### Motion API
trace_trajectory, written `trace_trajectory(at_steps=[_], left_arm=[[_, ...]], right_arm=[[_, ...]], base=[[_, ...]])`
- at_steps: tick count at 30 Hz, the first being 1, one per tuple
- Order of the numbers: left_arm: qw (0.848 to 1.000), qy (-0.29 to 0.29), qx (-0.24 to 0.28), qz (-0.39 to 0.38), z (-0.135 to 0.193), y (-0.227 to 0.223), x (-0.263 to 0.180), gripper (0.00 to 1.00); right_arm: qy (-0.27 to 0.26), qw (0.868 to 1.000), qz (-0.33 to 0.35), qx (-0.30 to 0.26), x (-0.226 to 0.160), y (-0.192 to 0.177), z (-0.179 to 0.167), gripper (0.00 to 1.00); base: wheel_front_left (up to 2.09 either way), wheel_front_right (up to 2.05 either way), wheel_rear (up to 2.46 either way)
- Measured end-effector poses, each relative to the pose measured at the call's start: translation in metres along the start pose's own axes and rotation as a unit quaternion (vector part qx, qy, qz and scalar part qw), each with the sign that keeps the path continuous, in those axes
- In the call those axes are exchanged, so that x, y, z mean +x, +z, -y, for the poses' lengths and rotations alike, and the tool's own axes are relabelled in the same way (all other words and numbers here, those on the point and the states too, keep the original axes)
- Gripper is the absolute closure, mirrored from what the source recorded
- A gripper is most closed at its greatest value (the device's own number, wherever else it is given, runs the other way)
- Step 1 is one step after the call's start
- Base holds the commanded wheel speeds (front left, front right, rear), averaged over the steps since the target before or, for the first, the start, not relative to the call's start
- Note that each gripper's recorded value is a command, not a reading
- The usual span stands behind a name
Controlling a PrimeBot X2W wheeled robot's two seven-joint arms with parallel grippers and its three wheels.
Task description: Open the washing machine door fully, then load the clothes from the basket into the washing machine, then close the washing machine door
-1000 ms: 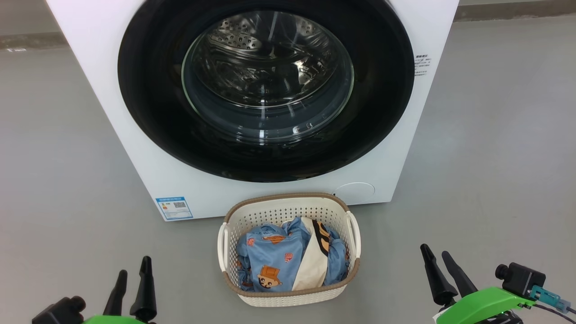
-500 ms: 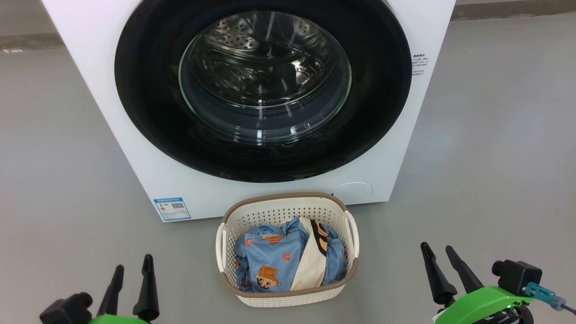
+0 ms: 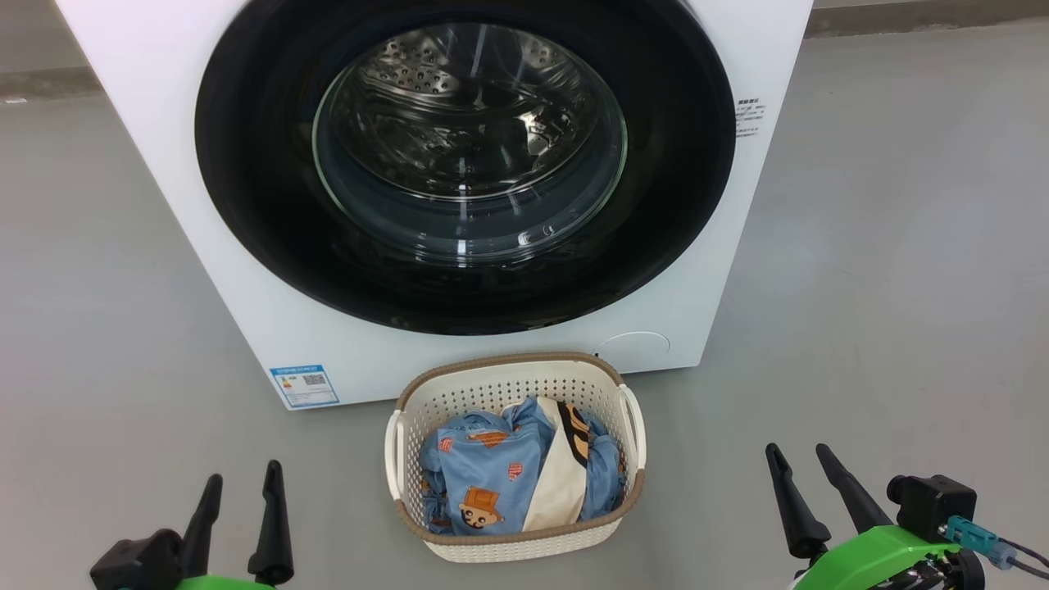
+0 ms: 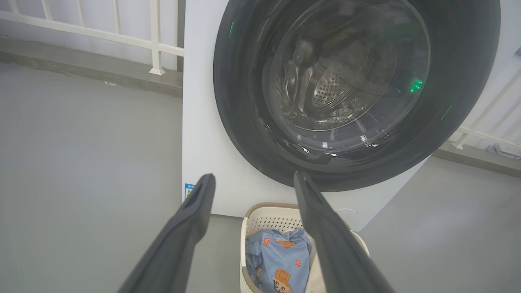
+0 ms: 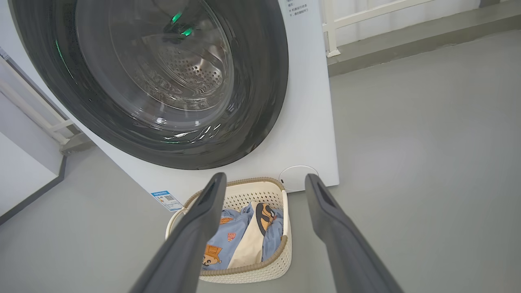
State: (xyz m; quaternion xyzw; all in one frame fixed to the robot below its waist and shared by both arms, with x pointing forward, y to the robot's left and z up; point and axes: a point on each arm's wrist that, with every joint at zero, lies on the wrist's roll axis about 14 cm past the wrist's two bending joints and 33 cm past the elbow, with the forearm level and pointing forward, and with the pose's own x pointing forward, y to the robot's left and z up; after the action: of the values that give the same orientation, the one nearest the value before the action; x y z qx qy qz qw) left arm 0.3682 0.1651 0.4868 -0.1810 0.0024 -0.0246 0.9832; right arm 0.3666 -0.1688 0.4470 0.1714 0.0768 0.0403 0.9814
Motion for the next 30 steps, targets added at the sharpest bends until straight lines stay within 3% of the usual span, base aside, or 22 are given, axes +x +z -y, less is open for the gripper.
trace_trajectory(at_steps=[15,30], left_arm=[[0.996,-0.023,0.082,0.013,0.006,0.004,0.002,0.00],[0.997,-0.018,0.078,0.009,0.003,0.002,0.002,0.00]], right_arm=[[0.008,0.997,0.014,-0.077,-0.002,0.005,0.001,0.00],[-0.017,0.997,0.037,-0.072,-0.003,0.019,0.015,0.00]], base=[[0.00,0.00,0.00],[0.00,0.00,0.00]])
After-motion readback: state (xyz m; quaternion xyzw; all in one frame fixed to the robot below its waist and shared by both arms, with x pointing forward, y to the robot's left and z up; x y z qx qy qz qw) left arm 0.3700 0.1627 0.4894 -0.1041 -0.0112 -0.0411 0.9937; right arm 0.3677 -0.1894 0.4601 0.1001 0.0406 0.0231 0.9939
